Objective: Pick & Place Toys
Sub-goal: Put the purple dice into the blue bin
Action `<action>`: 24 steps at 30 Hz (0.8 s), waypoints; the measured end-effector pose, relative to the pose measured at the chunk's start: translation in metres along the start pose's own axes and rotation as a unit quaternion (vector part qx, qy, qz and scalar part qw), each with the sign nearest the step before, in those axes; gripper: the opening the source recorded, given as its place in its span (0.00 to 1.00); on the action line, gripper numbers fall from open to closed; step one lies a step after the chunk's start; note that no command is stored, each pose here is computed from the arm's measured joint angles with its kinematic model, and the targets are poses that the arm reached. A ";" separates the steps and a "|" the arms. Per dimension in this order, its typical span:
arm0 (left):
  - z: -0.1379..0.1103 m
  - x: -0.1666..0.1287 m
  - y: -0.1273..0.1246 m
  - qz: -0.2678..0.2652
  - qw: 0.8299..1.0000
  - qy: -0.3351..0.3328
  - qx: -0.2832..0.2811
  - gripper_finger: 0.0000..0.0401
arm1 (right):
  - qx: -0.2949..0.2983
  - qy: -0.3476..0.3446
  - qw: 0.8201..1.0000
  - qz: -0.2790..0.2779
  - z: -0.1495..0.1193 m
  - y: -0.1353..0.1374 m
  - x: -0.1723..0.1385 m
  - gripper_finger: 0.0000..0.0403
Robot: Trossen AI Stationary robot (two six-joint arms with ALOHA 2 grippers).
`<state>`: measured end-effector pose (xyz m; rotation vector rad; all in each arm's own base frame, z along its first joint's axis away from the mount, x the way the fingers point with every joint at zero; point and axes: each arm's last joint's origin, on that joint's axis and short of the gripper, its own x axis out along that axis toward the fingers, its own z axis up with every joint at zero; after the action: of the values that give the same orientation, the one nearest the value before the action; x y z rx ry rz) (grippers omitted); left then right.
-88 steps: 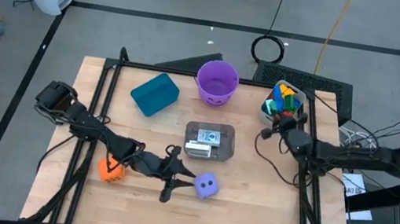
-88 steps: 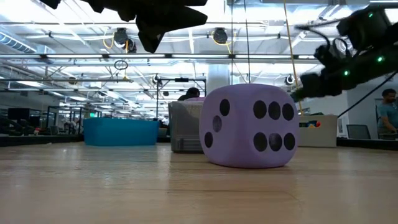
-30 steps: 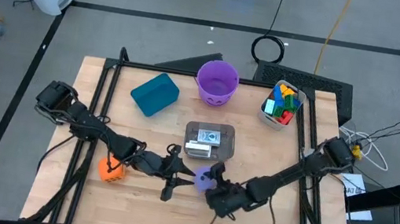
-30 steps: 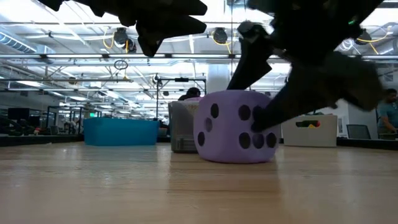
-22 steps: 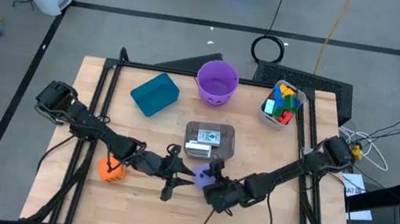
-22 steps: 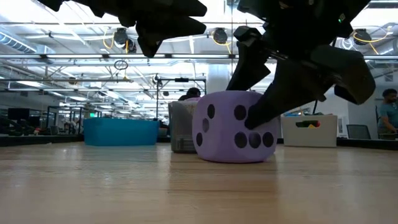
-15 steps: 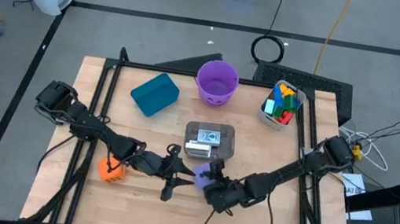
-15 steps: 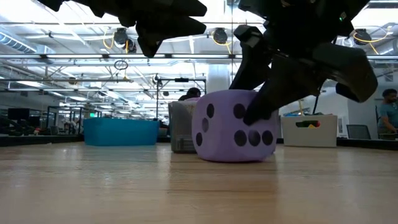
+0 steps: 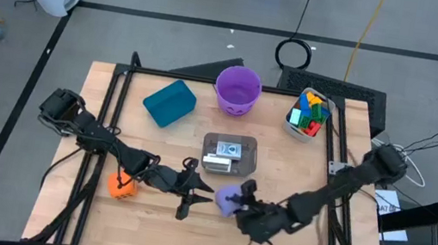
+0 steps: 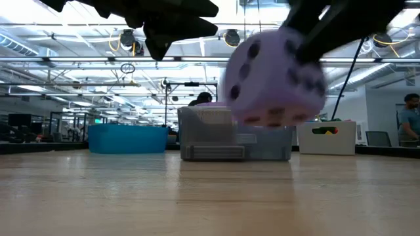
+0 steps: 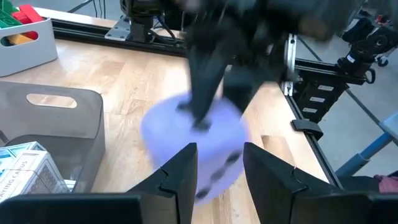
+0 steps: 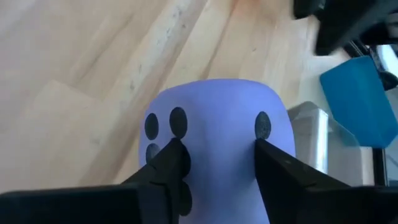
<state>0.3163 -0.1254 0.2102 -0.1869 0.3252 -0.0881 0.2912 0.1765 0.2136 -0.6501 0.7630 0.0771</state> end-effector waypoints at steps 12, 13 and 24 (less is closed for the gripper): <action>0.002 0.000 0.001 -0.001 1.000 -0.006 -0.022 0.36 | 0.074 -0.103 0.992 0.002 -0.034 -0.024 -0.080 0.31; 0.002 0.000 0.001 0.000 1.000 -0.008 -0.016 0.38 | 0.083 -0.115 0.990 0.000 -0.038 -0.026 -0.083 0.31; 0.012 0.003 0.009 0.038 0.996 -0.059 0.061 0.80 | 0.112 -0.266 0.957 -0.035 -0.071 -0.036 -0.102 0.31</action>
<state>0.3233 -0.1152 0.2191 -0.0576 0.2082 -0.0221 0.1837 0.1234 0.2622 -0.4090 0.2230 0.0946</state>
